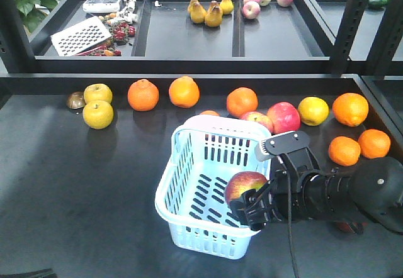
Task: Pick three apples into basket with both arms
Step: 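Carry the apple over the basket and release it with the right gripper, then move the right gripper to another red apple and grasp it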
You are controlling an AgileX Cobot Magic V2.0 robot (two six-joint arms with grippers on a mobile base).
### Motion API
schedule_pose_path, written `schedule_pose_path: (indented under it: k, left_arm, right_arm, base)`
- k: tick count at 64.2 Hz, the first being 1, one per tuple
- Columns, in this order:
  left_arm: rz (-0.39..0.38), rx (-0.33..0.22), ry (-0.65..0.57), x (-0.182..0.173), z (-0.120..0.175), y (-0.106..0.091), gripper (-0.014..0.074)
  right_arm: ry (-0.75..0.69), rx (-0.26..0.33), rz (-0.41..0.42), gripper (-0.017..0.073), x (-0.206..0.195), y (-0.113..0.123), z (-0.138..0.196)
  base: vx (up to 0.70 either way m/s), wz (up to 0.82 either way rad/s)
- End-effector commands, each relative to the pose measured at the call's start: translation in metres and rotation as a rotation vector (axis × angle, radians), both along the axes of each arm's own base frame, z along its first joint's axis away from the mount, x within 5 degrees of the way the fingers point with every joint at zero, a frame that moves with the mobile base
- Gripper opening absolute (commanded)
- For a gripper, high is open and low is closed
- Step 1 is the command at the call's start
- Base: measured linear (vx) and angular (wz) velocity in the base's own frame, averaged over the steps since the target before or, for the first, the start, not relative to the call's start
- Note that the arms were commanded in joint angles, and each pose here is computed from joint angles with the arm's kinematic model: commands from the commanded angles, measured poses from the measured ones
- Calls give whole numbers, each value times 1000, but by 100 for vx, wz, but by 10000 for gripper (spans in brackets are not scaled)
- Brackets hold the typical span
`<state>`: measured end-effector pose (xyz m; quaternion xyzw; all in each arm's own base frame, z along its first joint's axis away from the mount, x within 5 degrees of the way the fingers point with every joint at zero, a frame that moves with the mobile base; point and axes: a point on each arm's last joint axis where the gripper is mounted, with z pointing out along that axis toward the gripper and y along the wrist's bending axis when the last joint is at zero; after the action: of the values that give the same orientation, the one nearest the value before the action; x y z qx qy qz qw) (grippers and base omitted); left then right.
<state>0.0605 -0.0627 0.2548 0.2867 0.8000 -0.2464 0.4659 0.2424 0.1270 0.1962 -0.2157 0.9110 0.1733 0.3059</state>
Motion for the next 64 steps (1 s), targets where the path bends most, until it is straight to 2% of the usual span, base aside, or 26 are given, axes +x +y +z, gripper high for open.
schedule_pose_path:
  k: [1,7,13,25,34,41,47,55,58,64]
  left_arm:
    - [42,-63,-45,5,12,0,-6]
    - [43,-63,-46,5,12,0,-6]
    - [43,-63,-46,5,12,0,-6]
    - [43,-64,-46,5,13,0,-6]
    - [43,-64,-46,5,13,0,-6]
    - [43,-62,-47,5,12,0,-6]
    - [43,-61,-47,5,12,0,-6]
    - [43,-61,-47,5,12,0,-6]
    - [43,-61,-47,5,12,0,-6]
    - [43,-61,-47,5,12,0,-6]
  right_arm:
    - [-76,19,-17,527,5,0,16]
    - [-77,19,-18,619,6,0,16]
    - [-78,16,-14,666,5,0,16]
    - [-76,12,-7,654,5,0,16]
    - [-90,8,32,598,0,0,23]
    - [-88,31,67,498,-10,0,34]
    - [-82,45,65,351,-18,-4,44]
    - [-61,5,37,102,-25,-10,49]
    - [-45,-33,24,4,-27,-14,49]
    - [-10,-92,-41,-10,-29,-23,47]
  base:
    - [0,0]
    - [0,0]
    - [0,0]
    - [0,0]
    - [0,0]
    - [0,0]
    - [0,0]
    - [0,0]
    - [0,0]
    - [0,0]
